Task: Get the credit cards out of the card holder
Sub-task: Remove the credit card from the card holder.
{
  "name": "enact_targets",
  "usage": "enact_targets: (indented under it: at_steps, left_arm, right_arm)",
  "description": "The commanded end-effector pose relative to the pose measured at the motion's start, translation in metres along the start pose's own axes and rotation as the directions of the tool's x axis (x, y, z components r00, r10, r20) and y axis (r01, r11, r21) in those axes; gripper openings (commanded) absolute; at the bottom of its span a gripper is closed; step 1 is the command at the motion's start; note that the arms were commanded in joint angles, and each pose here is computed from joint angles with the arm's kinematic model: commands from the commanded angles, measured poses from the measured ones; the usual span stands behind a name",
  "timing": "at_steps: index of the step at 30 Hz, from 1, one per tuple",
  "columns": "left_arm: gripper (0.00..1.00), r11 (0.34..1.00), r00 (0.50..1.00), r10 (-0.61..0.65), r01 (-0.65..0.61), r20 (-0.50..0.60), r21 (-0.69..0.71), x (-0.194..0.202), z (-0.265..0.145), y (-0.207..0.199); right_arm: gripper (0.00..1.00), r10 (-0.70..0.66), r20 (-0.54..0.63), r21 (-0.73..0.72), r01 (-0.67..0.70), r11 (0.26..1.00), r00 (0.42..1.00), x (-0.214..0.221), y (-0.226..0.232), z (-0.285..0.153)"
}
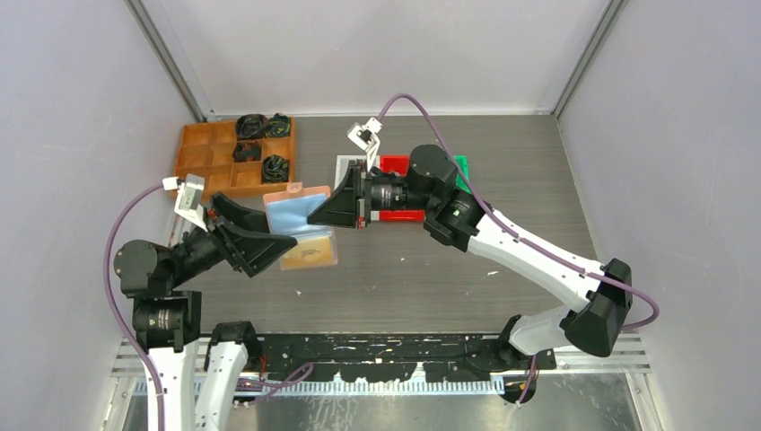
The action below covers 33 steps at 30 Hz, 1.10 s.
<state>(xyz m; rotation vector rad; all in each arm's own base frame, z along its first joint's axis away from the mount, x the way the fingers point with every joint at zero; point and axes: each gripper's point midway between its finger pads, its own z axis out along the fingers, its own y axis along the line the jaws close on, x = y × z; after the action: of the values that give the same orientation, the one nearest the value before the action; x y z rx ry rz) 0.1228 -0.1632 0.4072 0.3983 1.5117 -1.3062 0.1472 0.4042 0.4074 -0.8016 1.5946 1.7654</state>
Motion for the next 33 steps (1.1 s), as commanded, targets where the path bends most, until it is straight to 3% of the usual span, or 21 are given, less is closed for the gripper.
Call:
enact_targets:
  at_steps: [1, 7, 13, 15, 18, 20, 23, 26, 33]
  left_arm:
    - [0.8, 0.995, 1.0, -0.014, 0.015, 0.015, -0.097, 0.013, -0.004, 0.021]
    - [0.81, 0.992, 0.998, -0.07, 0.069, -0.01, -0.11, 0.033, -0.008, 0.029]
    - [0.72, 0.992, 0.993, -0.114, 0.116, 0.035, -0.045, 0.021, -0.004, 0.019]
    - [0.6, 0.992, 0.992, -0.113, 0.115, 0.058, -0.042, 0.016, -0.003, 0.019]
    - [0.32, 0.992, 0.991, -0.096, 0.103, 0.092, -0.077, 0.011, -0.002, 0.026]
    - [0.15, 0.985, 0.991, -0.073, 0.089, 0.11, -0.15, 0.01, -0.004, 0.039]
    - [0.01, 0.979, 0.995, -0.026, 0.045, 0.099, -0.198, 0.011, -0.006, 0.048]
    - [0.0, 0.991, 1.0, 0.017, -0.014, 0.021, -0.136, 0.018, -0.004, 0.038]
    - [0.0, 0.988, 0.974, 0.153, -0.156, -0.167, -0.005, 0.034, -0.009, 0.019]
  right_arm:
    - [0.01, -0.013, 0.184, -0.074, 0.027, 0.997, 0.983, -0.047, 0.038, -0.004]
    - [0.01, 0.027, 0.374, -0.066, -0.002, 0.998, 0.927, -0.065, 0.035, -0.019]
    - [0.01, 0.08, 0.487, -0.104, -0.033, 0.994, 0.87, -0.077, 0.035, -0.024]
    - [0.01, 0.088, 0.505, -0.095, -0.046, 0.994, 0.859, -0.075, 0.033, -0.022]
    - [0.01, 0.08, 0.512, -0.072, -0.05, 0.996, 0.856, -0.067, 0.028, -0.018]
    - [0.09, 0.069, 0.5, -0.045, -0.054, 0.998, 0.863, -0.06, 0.021, -0.017]
    - [0.31, -0.003, 0.442, 0.026, -0.01, 1.0, 0.897, -0.051, 0.013, -0.015]
    - [0.5, -0.099, 0.29, 0.122, 0.066, 0.99, 0.952, -0.038, -0.001, -0.013]
    - [0.52, -0.208, -0.072, 0.148, 0.217, 0.965, 0.975, -0.007, -0.012, -0.009]
